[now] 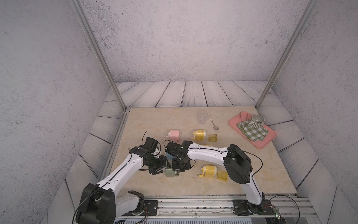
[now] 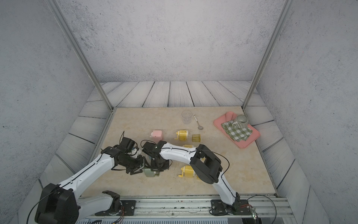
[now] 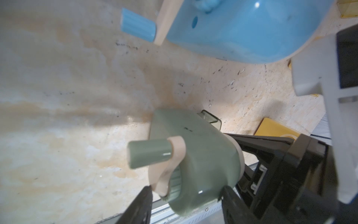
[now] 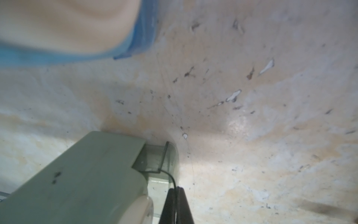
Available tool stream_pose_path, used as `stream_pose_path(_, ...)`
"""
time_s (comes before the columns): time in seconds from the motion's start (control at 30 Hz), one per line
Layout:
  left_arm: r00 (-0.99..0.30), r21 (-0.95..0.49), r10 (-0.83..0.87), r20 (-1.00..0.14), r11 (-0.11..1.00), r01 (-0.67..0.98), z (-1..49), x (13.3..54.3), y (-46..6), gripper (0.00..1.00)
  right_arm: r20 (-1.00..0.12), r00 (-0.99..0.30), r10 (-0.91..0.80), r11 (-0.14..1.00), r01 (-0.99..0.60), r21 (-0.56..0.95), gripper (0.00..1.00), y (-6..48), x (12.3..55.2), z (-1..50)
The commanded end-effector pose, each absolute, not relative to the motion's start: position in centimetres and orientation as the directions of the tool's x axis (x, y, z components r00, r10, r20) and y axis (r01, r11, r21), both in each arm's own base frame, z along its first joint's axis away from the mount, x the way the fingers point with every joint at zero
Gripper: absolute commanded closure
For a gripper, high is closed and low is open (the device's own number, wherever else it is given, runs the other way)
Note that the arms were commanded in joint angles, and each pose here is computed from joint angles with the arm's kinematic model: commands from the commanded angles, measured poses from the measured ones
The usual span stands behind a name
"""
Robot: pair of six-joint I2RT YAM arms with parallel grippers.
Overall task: Put the tray back into the pencil sharpener
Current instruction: Close the container of the pencil sharpener.
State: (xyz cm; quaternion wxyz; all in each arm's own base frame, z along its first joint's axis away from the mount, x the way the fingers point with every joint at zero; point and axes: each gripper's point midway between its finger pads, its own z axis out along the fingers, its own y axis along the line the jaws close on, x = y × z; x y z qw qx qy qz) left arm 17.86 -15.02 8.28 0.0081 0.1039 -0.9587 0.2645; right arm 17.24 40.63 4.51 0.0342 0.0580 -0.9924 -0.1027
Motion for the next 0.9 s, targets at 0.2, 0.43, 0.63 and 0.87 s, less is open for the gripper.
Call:
stream_pose_path(0.2,-0.974,-0.454,-0.205,0.092,0.862,-0.224,7.5,17.0,-14.2,0.41,0.015,-0.991,-0.132,0.95,-0.123,0.288,0.92,41.5,17.6,7.5)
stream_pose_path(0.43,-0.974,-0.454,-0.207,0.091,0.862,-0.225,7.5,17.0,-14.2,0.41,-0.011,-0.992,-0.126,0.95,-0.124,0.286,0.81,40.8,17.9,8.4)
stream_pose_path(0.63,-0.974,-0.452,-0.208,0.088,0.863,-0.226,7.5,17.0,-14.2,0.41,-0.02,-0.992,-0.122,0.951,-0.123,0.283,0.78,40.2,17.8,8.8)
stream_pose_path(0.87,-0.974,-0.45,-0.208,0.084,0.864,-0.224,7.6,17.0,-14.1,0.41,-0.063,-0.993,-0.097,0.96,-0.11,0.257,0.77,37.8,18.3,10.7)
